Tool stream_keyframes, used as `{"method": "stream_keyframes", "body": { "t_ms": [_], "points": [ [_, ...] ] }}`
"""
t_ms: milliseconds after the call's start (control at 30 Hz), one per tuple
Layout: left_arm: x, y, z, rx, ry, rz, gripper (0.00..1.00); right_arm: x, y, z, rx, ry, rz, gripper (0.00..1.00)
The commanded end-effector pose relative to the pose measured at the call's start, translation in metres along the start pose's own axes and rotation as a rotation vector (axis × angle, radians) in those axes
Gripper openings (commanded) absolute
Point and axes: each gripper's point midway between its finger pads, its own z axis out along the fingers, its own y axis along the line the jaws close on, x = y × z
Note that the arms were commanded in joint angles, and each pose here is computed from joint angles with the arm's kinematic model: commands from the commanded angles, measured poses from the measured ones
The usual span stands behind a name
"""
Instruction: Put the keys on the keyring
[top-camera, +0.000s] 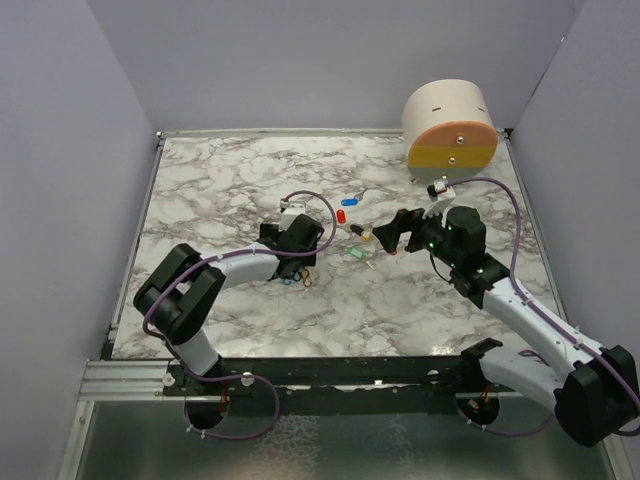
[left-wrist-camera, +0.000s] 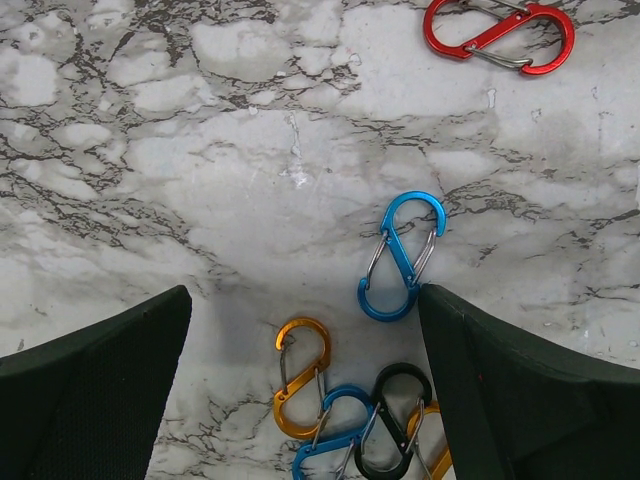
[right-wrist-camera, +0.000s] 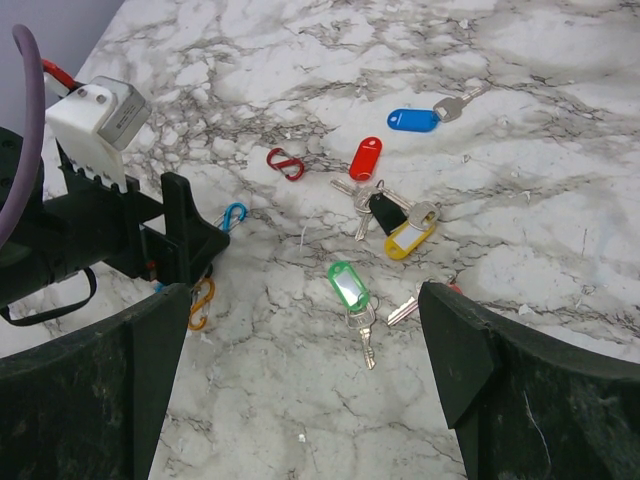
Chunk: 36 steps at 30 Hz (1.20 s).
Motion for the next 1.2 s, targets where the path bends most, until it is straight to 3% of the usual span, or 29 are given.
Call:
{"method": "stream_keyframes", "body": {
  "t_ms": [0,200,400,500,800,1167],
  "points": [
    [0.006,0.015,-0.009,-0.046,0.022,0.065,0.99,-0.004,0.004,-0.002,-0.007,-0.007,0.003,0.99],
    [-0.049,-0.001,-0.026,0.019,-0.106,0.05,0.99,0.003,0.0,0.003,0.007,0.019,0.004,0.98],
    [-0.09,-0.021,-0.049,0.126,-0.218,0.015,0.97,0.017,-0.005,0.012,0.015,0.072,0.017,0.9],
    [-0.081,-0.029,-0.05,0.191,-0.206,0.017,0.91,0.021,-0.005,0.015,0.013,0.09,0.02,0.85],
    [-0.035,-0.026,-0.032,0.21,-0.144,0.065,0.79,0.022,-0.003,0.015,-0.001,0.094,0.024,0.84],
    [-0.025,-0.046,-0.017,0.286,-0.137,0.092,0.64,0.02,-0.003,0.011,0.003,0.083,0.017,0.84]
  ]
}}
